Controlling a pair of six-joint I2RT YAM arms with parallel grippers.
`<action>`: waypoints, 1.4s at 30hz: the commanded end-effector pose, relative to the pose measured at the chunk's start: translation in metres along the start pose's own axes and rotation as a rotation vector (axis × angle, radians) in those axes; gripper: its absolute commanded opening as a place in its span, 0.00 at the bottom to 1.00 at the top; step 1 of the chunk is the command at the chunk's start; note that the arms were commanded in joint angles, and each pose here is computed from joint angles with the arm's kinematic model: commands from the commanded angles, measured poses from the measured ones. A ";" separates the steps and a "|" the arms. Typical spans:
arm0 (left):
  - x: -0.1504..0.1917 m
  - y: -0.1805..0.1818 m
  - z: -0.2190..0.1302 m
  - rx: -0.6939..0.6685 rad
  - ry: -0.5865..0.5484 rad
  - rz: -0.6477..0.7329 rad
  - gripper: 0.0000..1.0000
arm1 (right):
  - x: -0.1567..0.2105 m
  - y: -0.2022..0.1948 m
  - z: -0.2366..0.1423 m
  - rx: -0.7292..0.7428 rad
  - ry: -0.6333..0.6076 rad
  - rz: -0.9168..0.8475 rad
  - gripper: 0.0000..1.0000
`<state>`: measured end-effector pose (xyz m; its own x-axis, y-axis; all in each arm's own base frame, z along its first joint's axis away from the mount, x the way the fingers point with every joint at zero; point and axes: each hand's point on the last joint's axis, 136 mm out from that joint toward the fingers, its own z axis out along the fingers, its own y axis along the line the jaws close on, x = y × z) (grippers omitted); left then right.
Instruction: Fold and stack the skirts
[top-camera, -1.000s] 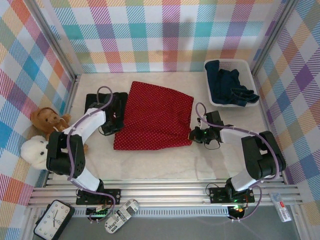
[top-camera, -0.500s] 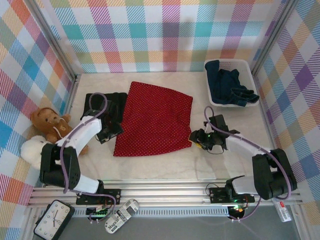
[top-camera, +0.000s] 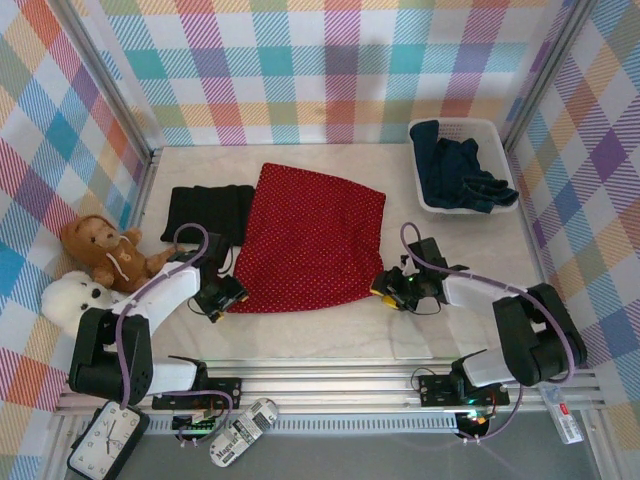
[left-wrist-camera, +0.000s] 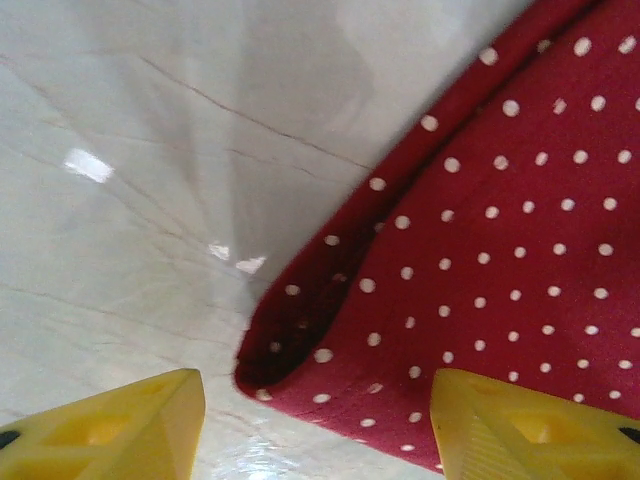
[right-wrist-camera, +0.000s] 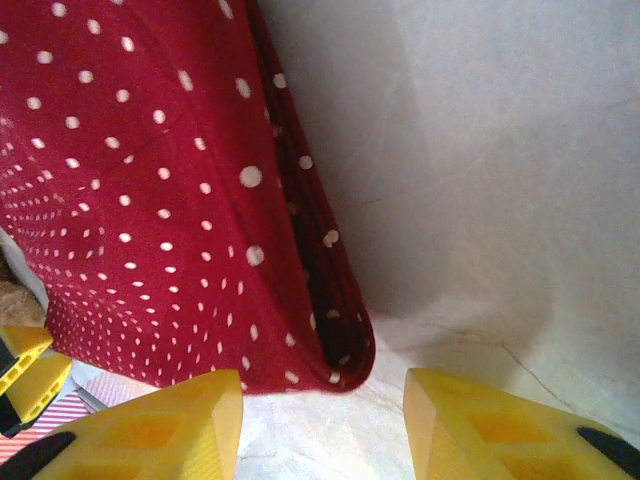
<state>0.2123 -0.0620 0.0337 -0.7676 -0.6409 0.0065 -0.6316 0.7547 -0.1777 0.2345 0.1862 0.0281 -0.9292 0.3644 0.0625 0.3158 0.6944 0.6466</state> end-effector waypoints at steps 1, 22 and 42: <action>0.003 -0.016 0.007 0.091 0.044 -0.061 0.58 | -0.007 0.011 0.006 -0.025 -0.017 -0.004 0.46; 0.049 0.042 0.015 0.031 0.057 -0.180 0.00 | 0.037 -0.041 -0.033 0.114 -0.069 0.007 0.00; -0.155 -0.167 -0.172 0.288 -0.551 0.172 0.00 | -0.132 0.090 -0.111 -0.078 -0.617 -0.053 0.00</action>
<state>0.3754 -0.0835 0.2205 -0.6935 -0.5983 -0.4014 -0.4143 0.7870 -0.4573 0.3218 0.1477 0.1509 -0.7507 0.5769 -0.3220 0.2147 0.6739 0.7069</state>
